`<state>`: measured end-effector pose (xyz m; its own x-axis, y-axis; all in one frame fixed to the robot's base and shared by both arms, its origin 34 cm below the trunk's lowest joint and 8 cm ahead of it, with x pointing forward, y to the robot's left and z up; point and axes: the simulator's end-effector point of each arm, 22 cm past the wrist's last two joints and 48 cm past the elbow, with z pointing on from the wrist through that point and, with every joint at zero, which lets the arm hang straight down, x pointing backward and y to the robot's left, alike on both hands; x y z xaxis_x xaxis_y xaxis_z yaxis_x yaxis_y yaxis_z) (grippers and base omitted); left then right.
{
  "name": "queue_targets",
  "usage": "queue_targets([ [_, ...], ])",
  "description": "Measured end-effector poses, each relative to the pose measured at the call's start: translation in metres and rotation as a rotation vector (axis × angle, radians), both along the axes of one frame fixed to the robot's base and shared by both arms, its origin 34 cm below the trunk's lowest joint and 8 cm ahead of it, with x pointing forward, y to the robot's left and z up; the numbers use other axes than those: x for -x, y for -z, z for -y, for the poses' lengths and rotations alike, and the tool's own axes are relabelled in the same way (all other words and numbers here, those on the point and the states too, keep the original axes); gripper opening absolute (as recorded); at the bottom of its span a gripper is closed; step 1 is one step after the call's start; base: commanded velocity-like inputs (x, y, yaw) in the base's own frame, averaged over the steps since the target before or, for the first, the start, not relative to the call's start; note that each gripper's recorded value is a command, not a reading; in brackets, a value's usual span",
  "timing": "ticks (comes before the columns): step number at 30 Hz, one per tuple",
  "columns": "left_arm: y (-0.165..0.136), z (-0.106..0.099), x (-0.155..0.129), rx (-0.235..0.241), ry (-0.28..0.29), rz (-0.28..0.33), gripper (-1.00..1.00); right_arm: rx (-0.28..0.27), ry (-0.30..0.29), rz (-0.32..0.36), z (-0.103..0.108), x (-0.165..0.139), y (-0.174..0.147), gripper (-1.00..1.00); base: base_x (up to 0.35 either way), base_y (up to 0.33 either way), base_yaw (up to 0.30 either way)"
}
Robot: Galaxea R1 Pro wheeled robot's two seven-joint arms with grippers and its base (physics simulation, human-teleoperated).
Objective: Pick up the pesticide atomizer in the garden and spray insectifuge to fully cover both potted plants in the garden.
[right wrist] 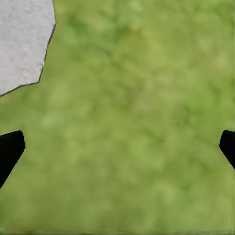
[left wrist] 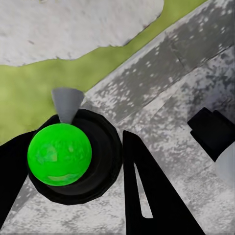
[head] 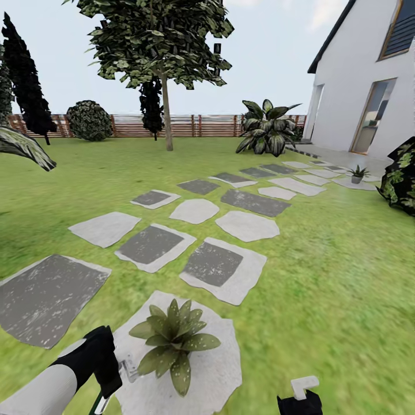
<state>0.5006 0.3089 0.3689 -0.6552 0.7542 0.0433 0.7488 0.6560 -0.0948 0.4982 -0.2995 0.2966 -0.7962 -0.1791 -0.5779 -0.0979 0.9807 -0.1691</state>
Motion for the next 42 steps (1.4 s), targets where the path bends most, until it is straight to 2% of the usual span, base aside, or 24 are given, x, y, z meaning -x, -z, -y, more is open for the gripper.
queue_targets([
  [12,0.000,-0.002,0.000,-0.006,-0.004,0.001,-1.00,0.000,0.000,0.000,0.000,0.000,0.000,1.00,-0.267,0.226,-0.187],
  [18,0.000,-0.003,0.001,-0.013,-0.006,-0.003,-1.00,0.000,0.000,0.000,0.000,0.000,0.000,1.00,-0.069,0.285,-0.257],
  [23,-0.003,-0.011,0.006,-0.069,-0.073,-0.037,-1.00,0.000,0.000,0.000,0.000,0.000,0.000,1.00,-0.003,0.301,-0.257],
  [28,-0.003,-0.009,0.007,-0.068,-0.081,-0.043,-1.00,0.000,0.000,0.000,0.000,0.000,0.000,1.00,0.000,0.189,-0.113],
  [36,-0.002,0.041,0.003,-0.007,-0.043,-0.039,-1.00,0.000,0.000,0.001,0.000,0.000,0.000,1.00,0.000,0.002,-0.004],
  [42,-0.003,0.036,0.004,-0.019,-0.040,-0.038,-1.00,0.000,0.000,0.003,0.000,-0.001,-0.001,1.00,0.000,0.000,-0.168],
])
